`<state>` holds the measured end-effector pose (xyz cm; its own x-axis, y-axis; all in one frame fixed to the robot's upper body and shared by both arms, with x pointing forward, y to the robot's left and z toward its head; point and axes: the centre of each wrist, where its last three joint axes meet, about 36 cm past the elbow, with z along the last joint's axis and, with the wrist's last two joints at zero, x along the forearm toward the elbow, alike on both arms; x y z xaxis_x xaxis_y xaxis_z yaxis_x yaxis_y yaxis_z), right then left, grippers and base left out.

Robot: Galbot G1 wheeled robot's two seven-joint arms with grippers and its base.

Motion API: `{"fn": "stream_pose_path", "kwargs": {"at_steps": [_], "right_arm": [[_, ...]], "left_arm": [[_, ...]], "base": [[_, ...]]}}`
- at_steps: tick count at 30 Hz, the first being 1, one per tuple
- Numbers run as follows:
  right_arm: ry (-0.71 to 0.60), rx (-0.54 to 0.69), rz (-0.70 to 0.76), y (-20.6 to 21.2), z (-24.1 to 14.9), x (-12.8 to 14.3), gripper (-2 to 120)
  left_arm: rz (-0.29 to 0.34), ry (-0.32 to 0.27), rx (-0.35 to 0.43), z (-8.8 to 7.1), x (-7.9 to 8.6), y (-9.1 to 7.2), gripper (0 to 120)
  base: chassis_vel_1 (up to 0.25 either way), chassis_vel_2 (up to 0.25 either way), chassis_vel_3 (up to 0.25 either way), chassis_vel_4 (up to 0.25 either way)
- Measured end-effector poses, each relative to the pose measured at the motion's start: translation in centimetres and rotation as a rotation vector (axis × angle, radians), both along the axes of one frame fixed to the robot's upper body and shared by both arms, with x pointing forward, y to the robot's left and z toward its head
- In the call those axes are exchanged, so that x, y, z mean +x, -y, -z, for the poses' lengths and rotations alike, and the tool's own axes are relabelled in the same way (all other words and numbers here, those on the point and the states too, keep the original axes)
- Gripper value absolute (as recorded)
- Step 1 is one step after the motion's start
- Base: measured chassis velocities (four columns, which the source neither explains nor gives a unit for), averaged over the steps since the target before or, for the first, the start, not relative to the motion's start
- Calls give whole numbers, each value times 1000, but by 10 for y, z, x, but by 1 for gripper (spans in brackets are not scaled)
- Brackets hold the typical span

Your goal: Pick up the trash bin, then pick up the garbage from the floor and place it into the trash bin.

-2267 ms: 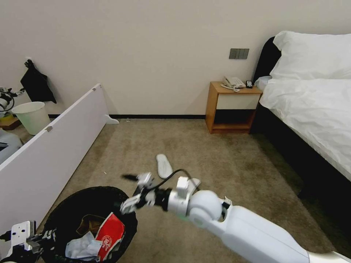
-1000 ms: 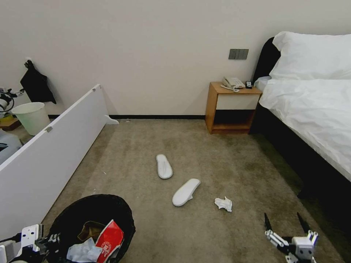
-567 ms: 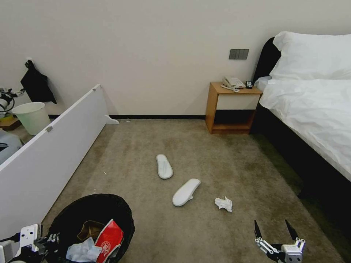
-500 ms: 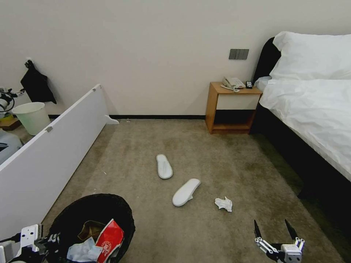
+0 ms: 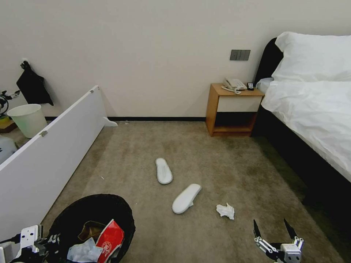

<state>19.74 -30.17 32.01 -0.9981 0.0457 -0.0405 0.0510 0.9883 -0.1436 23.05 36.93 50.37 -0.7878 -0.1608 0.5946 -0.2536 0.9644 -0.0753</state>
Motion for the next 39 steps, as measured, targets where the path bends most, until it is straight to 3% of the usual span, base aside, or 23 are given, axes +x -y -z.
{"fn": "stream_pose_path", "kwargs": {"at_steps": [39], "right_arm": [[-13, -18, -27, 6, 1, 2, 100]], "left_arm": [[2, 8, 5, -3, -1, -1, 3]], "base": [[-75, 74, 76, -77]]}}
